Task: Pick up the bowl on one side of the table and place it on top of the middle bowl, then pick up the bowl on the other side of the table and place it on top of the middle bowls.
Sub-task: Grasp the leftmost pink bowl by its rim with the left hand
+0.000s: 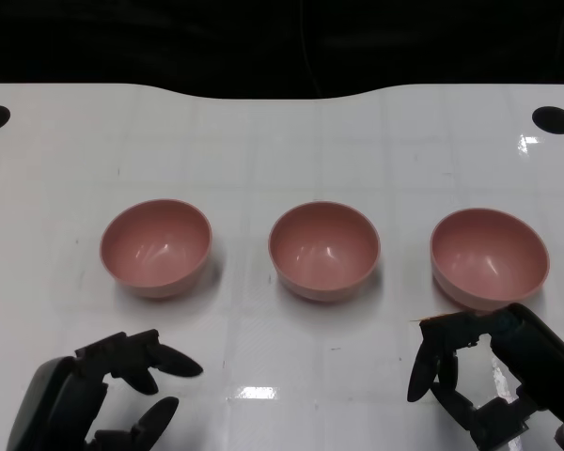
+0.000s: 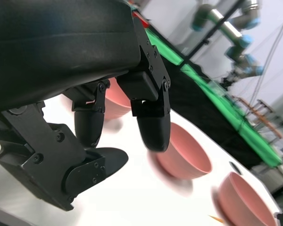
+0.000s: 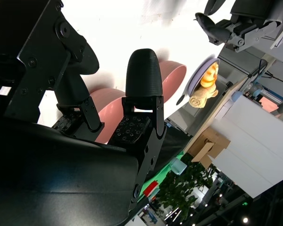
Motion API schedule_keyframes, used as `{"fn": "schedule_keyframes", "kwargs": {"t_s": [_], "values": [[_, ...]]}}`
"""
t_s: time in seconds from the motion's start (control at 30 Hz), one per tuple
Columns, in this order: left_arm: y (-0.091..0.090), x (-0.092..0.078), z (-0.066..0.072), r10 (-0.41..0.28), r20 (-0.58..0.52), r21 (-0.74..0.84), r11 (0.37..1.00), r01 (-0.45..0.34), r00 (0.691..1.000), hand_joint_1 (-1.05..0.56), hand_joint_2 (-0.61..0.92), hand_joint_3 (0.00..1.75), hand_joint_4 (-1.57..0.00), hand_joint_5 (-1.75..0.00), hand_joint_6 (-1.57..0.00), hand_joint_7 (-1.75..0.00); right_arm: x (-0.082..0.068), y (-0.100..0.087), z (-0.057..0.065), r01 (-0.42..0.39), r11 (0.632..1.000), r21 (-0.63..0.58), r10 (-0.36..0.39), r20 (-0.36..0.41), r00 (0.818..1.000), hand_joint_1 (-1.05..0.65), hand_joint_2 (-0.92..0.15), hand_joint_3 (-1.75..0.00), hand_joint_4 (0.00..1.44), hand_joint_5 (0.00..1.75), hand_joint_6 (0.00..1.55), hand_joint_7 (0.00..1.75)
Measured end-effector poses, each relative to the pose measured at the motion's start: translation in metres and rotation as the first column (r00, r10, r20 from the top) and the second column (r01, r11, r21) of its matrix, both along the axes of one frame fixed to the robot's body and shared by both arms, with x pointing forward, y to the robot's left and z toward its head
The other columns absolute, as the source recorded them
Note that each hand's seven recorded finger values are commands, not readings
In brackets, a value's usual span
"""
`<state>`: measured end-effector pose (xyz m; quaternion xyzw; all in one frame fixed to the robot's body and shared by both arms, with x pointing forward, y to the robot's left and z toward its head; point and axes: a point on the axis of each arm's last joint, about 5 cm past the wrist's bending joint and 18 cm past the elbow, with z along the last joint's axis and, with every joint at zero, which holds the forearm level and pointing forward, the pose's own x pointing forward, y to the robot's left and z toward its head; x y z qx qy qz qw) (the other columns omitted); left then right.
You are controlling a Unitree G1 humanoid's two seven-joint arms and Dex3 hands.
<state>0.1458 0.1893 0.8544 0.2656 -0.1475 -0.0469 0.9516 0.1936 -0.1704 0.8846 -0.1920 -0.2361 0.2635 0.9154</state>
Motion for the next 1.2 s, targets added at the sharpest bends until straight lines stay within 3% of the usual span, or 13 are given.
{"fn": "schedule_keyframes", "kwargs": {"t_s": [0.13,0.3,0.63,0.93,1.2], "values": [[0.000,-0.001,0.009,0.034,-0.043,0.035,0.999,-0.033,0.999,-0.25,0.91,0.20,-0.47,-1.00,-0.63,-0.29,0.000,0.001,0.000,0.000,1.000,0.001,0.000,0.002,1.000,0.31,-0.07,-1.55,1.02,1.57,1.02,1.12],[0.000,0.001,0.028,0.046,-0.052,0.117,0.992,-0.040,0.998,-0.28,0.92,0.17,-0.41,-0.96,-0.54,-0.21,0.000,0.002,0.000,0.001,1.000,0.004,-0.001,0.004,1.000,0.31,-0.07,-1.56,1.03,1.58,1.03,1.12],[-0.001,0.013,0.053,0.090,-0.018,0.437,0.896,-0.073,0.996,-0.49,0.92,0.10,-0.34,-0.53,-0.44,-0.02,-0.001,0.004,0.001,-0.003,1.000,0.012,0.003,0.008,1.000,0.31,-0.07,-1.58,1.01,1.61,1.02,1.14],[-0.018,0.037,0.064,0.135,0.077,0.667,0.729,-0.152,0.988,-0.55,0.92,0.03,-0.29,-0.46,-0.40,0.00,-0.001,0.005,0.003,-0.001,1.000,0.012,0.001,0.006,1.000,0.30,-0.10,-1.51,1.00,1.58,1.01,1.13],[-0.038,0.058,0.057,0.187,0.066,0.746,0.643,-0.174,0.980,-0.55,0.92,0.04,-0.27,-0.45,-0.35,0.00,-0.001,0.005,0.003,0.000,1.000,0.009,0.000,0.006,1.000,0.32,-0.09,-1.53,1.01,1.60,1.01,1.13]]}}
